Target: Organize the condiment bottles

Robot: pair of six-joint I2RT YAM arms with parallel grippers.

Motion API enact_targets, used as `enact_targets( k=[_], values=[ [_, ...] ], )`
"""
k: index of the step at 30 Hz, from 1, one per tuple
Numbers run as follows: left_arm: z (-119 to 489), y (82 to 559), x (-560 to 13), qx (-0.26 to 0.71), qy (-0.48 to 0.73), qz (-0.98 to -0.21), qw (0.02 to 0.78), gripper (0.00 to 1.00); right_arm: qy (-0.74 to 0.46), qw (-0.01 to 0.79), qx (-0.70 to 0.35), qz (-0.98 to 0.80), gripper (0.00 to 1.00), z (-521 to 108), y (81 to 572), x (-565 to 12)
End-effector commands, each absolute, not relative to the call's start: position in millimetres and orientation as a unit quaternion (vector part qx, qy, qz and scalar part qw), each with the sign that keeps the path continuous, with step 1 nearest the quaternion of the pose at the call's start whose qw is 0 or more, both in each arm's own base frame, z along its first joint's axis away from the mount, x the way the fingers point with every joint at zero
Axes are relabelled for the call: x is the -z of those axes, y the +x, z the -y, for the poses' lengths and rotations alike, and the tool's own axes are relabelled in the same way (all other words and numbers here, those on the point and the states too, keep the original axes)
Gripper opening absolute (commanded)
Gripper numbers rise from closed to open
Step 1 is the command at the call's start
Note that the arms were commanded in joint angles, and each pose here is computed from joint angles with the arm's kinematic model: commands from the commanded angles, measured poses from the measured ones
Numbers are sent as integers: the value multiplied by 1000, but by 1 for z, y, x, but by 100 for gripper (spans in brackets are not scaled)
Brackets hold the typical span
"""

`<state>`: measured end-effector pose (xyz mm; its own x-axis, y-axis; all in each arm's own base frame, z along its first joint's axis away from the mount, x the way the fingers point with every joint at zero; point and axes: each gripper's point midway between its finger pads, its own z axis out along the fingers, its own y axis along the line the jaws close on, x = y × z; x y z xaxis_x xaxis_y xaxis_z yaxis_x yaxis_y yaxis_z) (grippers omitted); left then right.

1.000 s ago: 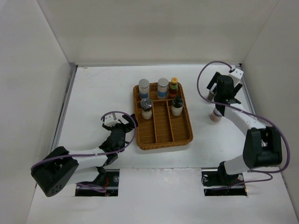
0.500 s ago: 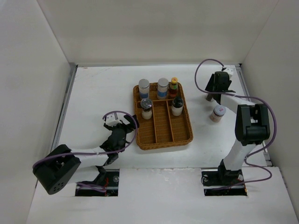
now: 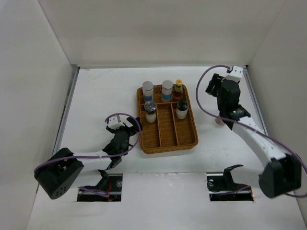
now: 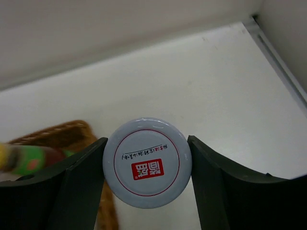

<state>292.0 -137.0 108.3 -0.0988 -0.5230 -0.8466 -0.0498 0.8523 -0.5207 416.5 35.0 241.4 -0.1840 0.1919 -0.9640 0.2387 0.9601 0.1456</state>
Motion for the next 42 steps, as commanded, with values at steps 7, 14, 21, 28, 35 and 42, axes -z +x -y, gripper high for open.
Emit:
enact_targets(
  k=[7, 14, 21, 28, 35, 42],
  values=[
    [138, 300, -135, 220, -227, -683, 658, 100, 20, 716, -192, -671, 51, -194, 341, -373],
    [134, 299, -137, 220, -232, -679, 661, 100, -49, 676, -235, -696, 51, -283, 350, -334],
    [136, 299, -136, 221, -230, -681, 660, 100, -61, 646, -216, -730, 51, -314, 379, -269],
    [136, 300, -135, 220, -229, -682, 659, 100, -53, 627, -180, -756, 51, -320, 398, -215],
    [137, 300, -134, 219, -228, -684, 658, 100, -38, 617, -139, -773, 64, -310, 406, -174],
    [137, 300, -135, 220, -228, -683, 658, 100, -20, 628, -134, -766, 80, -291, 395, -212]
  ],
)
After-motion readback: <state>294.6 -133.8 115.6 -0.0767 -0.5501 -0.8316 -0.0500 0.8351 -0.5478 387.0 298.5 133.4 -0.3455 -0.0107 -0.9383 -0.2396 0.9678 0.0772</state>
